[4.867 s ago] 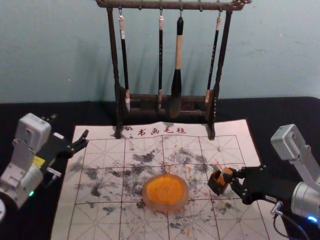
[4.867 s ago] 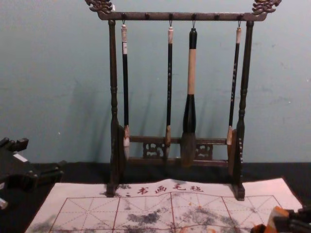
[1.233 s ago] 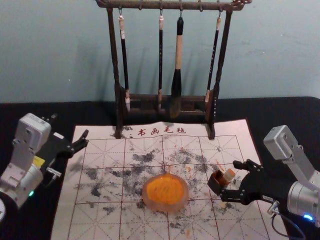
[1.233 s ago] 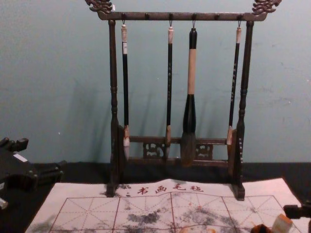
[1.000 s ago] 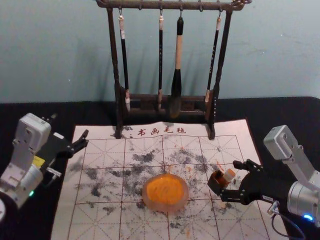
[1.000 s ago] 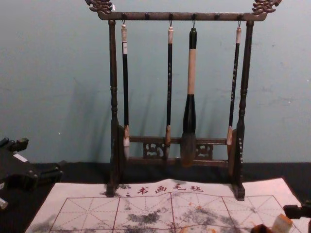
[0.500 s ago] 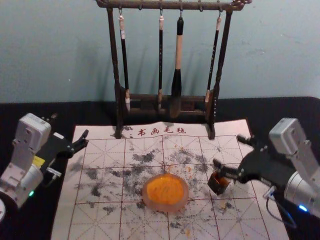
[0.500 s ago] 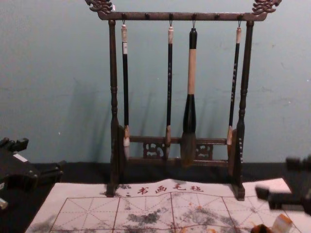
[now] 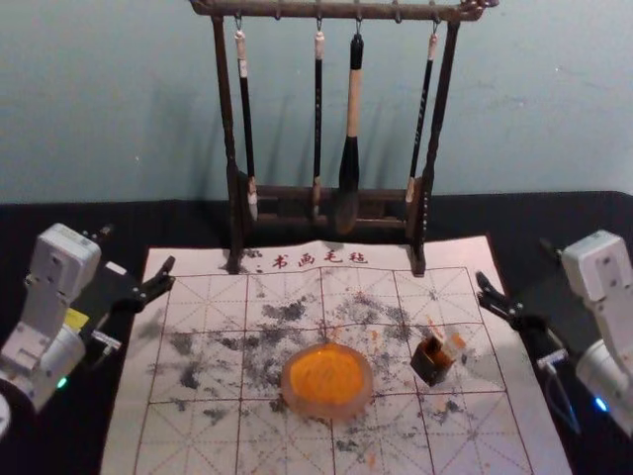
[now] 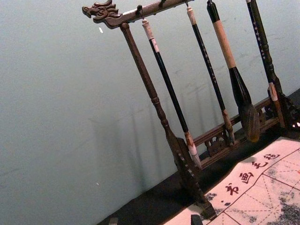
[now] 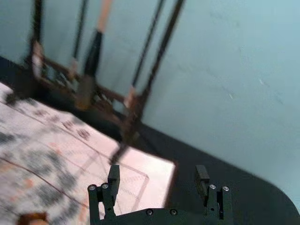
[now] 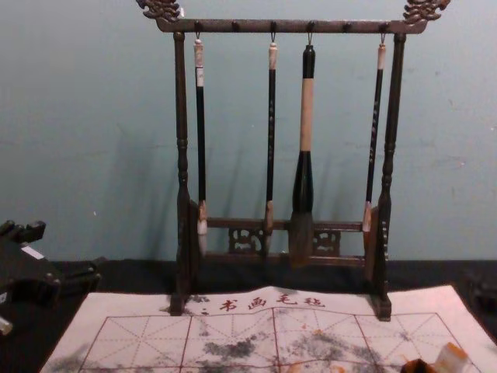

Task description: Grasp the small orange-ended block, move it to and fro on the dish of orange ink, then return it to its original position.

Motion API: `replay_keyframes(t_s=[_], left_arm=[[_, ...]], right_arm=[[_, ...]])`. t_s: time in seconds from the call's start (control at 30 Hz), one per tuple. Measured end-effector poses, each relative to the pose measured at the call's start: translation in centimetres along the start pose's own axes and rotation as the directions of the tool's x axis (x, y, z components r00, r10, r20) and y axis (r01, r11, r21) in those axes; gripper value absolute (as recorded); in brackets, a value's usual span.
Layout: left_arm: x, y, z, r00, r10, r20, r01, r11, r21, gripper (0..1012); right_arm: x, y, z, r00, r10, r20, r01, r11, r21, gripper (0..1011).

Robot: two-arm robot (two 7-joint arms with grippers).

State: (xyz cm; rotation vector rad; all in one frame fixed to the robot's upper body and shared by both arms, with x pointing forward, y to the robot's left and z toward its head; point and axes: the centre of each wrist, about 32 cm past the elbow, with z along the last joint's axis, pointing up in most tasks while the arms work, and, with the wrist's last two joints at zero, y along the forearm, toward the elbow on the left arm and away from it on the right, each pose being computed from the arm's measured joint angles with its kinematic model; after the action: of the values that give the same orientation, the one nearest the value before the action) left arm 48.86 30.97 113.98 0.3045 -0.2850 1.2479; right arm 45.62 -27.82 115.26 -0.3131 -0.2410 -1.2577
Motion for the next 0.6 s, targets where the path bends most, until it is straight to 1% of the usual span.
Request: replay_keyframes(t_s=[0.03,0.07,0.13,0.3,0.4,0.6], left_arm=[[0.0,0.0,0.0,1.0,0.0,0.0,0.0,1.0,0.0,1001],[0.0,0.0,0.0,1.0,0.0,0.0,0.0,1.0,0.0,1002],[0.0,0.0,0.0,1.0,0.0,0.0,0.0,1.0,0.0,1001],[0.0,0.0,0.0,1.0,0.0,0.0,0.0,1.0,0.0,1001],[0.0,0.0,0.0,1.0,0.0,0.0,0.0,1.0,0.0,1001],[0.0,0.0,0.0,1.0,0.0,0.0,0.0,1.0,0.0,1001]], right_arm=[[-0.2,0.1,-0.6,1.0,-0.022,0.001,0.022,1.0,-0.023,1003],[-0.2,0.1,-0.8,1.0,-0.029,0.0,0.029,0.999,-0.031,1003],[-0.5,0.2,-1.8,0.998,-0.057,-0.005,0.056,0.996,-0.065,1002],[-1.0,0.3,-3.1,0.996,-0.086,-0.017,0.084,0.99,-0.115,1002],[-1.2,0.6,-3.5,0.995,-0.093,-0.027,0.089,0.987,-0.137,1002],[-1.1,0.6,-3.4,0.995,-0.093,-0.024,0.089,0.987,-0.134,1002]])
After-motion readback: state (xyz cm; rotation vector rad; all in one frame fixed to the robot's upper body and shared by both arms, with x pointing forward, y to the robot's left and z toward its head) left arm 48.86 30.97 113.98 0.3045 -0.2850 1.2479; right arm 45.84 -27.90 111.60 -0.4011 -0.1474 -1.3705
